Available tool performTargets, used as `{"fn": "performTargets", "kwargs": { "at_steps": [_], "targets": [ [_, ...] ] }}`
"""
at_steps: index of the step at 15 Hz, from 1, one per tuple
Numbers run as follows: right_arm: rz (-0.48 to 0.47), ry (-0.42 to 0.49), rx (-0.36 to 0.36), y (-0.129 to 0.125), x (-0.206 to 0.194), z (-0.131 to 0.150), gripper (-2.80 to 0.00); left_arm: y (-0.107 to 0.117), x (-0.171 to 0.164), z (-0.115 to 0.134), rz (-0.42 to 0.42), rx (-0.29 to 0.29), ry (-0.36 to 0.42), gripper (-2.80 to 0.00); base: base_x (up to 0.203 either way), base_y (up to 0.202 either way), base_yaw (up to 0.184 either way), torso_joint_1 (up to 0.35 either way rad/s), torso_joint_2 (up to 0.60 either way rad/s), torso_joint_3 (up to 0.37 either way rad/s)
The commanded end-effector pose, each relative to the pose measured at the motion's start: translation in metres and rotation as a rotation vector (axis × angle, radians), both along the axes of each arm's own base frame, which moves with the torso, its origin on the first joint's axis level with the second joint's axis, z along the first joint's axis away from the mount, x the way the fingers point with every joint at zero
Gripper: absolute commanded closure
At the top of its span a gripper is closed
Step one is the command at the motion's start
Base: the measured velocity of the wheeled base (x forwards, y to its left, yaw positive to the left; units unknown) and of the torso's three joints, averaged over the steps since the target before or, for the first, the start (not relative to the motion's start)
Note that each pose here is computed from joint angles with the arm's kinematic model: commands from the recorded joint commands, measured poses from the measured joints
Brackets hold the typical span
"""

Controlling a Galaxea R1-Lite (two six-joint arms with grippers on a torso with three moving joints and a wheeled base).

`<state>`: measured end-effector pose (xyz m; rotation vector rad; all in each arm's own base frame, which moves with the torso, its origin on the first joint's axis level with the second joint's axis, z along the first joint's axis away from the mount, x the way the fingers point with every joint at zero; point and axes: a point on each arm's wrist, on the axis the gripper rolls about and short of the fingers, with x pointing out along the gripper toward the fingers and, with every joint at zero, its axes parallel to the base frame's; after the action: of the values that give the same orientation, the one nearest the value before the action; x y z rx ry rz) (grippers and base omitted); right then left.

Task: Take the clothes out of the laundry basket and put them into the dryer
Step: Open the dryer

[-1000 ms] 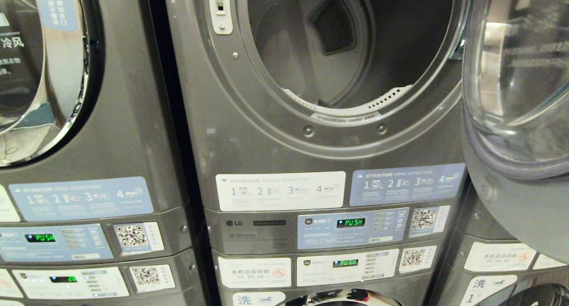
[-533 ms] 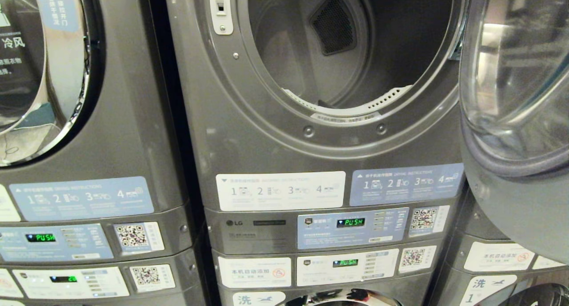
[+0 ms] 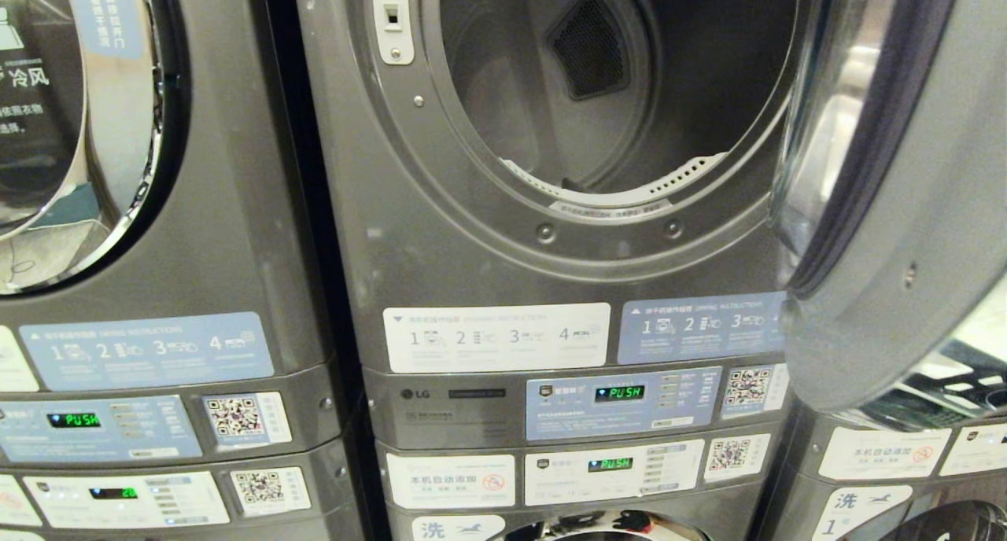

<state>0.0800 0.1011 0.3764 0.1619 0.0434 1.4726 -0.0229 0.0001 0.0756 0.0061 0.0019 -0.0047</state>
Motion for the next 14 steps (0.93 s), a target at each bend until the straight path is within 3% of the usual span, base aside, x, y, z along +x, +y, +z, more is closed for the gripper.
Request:
{"fn": "performTargets", "kwargs": {
  "at_steps": [1,4,7,14],
  "targets": [
    [-0.010,0.024,-0.026,0.017,0.017,-0.005,-2.80,0.000,0.000,0.000,0.000,0.000,0.000,0.00,0.000,0.000,0.000,0.000,0.00,0.000],
    [-0.030,0.025,-0.011,0.029,0.030,-0.005,-2.80,0.000,0.000,0.000,0.000,0.000,0.000,0.00,0.000,0.000,0.000,0.000,0.00,0.000],
    [0.036,-0.018,0.025,0.041,0.046,-0.004,-2.80,0.000,0.000,0.000,0.000,0.000,0.000,0.00,0.000,0.000,0.000,0.000,0.00,0.000],
    [0.182,-0.086,0.019,0.029,0.077,-0.004,-2.80,0.000,0.000,0.000,0.000,0.000,0.001,0.00,0.000,0.000,0.000,0.000,0.00,0.000]
  ]
}}
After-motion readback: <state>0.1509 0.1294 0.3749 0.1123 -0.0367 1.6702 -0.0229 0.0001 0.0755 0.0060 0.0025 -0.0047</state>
